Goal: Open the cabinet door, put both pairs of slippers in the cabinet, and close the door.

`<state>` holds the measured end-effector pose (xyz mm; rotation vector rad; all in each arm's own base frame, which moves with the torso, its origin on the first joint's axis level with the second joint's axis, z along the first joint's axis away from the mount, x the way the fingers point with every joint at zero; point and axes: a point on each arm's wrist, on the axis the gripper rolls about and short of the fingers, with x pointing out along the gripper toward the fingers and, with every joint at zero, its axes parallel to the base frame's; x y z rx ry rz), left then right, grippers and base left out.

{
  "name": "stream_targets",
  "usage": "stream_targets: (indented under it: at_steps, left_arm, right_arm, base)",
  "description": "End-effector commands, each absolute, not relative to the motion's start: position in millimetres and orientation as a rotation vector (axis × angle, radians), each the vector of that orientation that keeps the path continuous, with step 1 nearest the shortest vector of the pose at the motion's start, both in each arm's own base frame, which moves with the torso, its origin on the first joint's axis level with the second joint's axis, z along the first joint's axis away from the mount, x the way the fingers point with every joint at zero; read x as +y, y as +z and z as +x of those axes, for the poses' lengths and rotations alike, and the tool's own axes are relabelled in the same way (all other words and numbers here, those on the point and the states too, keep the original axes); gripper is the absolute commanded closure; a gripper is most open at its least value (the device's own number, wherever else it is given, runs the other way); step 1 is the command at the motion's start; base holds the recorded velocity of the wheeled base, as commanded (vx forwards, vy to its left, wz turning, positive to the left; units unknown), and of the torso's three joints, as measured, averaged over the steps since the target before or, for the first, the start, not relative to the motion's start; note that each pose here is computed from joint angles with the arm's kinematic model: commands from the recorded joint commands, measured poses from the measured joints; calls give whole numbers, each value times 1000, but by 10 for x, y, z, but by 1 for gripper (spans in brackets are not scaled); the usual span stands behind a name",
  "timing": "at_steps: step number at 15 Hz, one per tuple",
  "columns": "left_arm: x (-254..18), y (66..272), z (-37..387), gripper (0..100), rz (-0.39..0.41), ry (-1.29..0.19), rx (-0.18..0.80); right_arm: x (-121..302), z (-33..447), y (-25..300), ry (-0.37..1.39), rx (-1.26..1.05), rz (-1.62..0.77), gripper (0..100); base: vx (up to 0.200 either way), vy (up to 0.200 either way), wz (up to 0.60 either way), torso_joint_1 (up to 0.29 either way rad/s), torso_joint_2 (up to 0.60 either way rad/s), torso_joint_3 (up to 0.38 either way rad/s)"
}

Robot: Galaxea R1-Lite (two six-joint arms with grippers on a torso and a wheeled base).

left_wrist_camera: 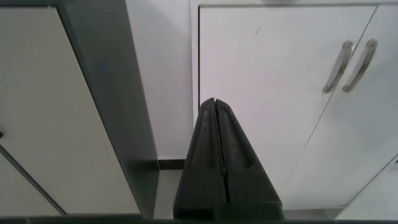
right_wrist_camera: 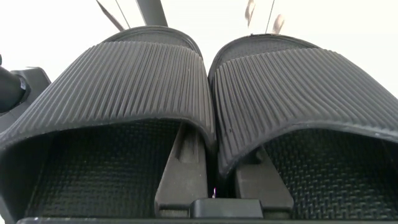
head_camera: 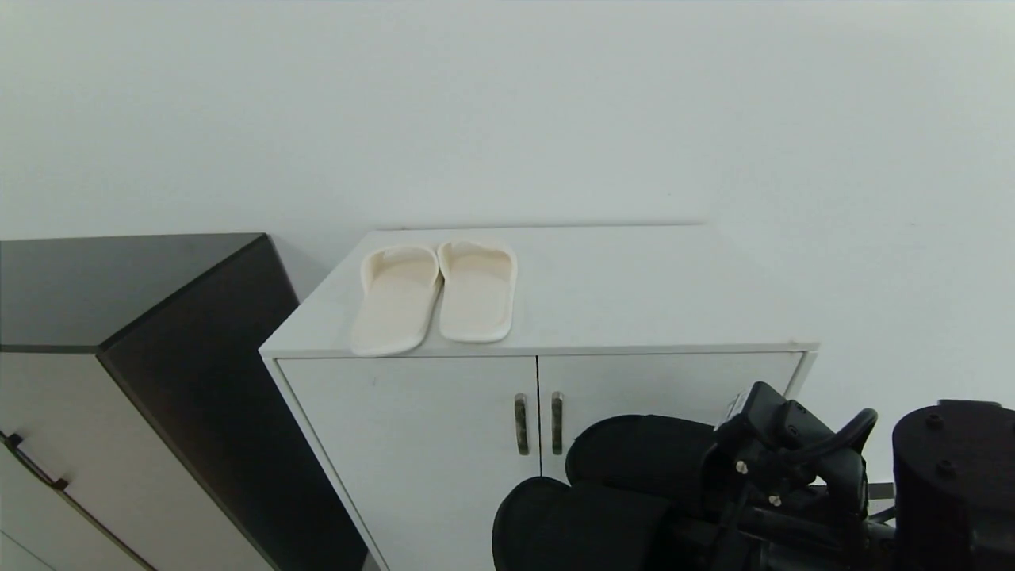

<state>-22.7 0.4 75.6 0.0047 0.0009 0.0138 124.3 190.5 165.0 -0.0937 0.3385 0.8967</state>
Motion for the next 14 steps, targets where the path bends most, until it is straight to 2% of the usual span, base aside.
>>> stream_targets:
  at_steps: [1,2,3,14]
  left_arm:
    - [3,757,-227,100,6,12,0]
    - [3,757,-227,100,3,11,0]
    - [3,755,-227,0,3,11,2]
    - [2,756,-220,0,8,5,12]
  right_arm:
    - [1916,1251,1631,895,345,-97,100]
    - [1915,1251,1631,894,345,-98,100]
    - [1917,1252,1628,894,346,-98,100]
    - [1953,1268,1480,899,400,-127,100]
  base:
    - [0,0,0,-198,515,315]
    - [0,0,0,-198,520,325]
    - [0,0,0,-188,515,310]
    - [0,0,0,-149,478,326]
